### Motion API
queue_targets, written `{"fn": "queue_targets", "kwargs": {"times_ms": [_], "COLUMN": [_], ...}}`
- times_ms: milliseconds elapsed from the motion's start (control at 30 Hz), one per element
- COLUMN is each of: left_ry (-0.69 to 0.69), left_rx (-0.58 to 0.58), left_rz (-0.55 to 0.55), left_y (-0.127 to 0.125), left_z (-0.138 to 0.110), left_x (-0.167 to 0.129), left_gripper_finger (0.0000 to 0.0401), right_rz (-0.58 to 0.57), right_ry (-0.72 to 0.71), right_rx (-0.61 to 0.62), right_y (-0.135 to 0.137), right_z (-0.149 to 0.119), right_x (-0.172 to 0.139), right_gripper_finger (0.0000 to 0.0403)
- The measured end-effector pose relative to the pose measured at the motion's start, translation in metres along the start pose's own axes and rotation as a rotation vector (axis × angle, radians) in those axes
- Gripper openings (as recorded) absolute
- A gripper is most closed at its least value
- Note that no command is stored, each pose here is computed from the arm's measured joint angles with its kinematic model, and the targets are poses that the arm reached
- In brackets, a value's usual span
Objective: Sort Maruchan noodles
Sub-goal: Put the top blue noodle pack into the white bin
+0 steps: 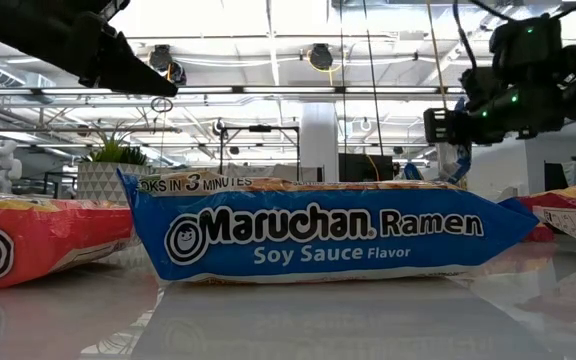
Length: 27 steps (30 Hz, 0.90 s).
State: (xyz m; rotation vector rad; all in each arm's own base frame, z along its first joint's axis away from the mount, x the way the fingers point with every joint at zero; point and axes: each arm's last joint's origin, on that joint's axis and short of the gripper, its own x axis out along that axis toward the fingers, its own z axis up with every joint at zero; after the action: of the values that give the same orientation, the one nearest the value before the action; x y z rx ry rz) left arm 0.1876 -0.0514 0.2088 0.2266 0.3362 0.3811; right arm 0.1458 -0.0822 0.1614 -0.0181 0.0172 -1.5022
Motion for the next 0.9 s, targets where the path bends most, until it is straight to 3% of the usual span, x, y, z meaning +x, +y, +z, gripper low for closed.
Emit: {"fn": "queue_targets", "kwargs": {"times_ms": [433,667,900], "left_ry": [-0.008,0.009,0.035], "left_rx": [-0.006,0.020,0.073], "left_rz": [-0.029,-0.038,-0.092], "left_y": [-0.002,-0.011,-0.027], "left_z": [0.001,-0.005,-0.015], "left_x": [0.001,0.010,0.025], "left_gripper_finger": [0.0237,0.0237,0.0237], "right_rz": [-0.003,-0.029,-0.048], "right_ry": [0.043,0.104,0.128], "right_rx": [0.123,0.003,-0.031], "right_y": [0.014,0.032,0.041], "right_z": [-0.008,-0.013,-0.020], "right_x": [0.020,0.036,0.046], "right_gripper_finger": [0.0119,0.0119,0.0119]}}
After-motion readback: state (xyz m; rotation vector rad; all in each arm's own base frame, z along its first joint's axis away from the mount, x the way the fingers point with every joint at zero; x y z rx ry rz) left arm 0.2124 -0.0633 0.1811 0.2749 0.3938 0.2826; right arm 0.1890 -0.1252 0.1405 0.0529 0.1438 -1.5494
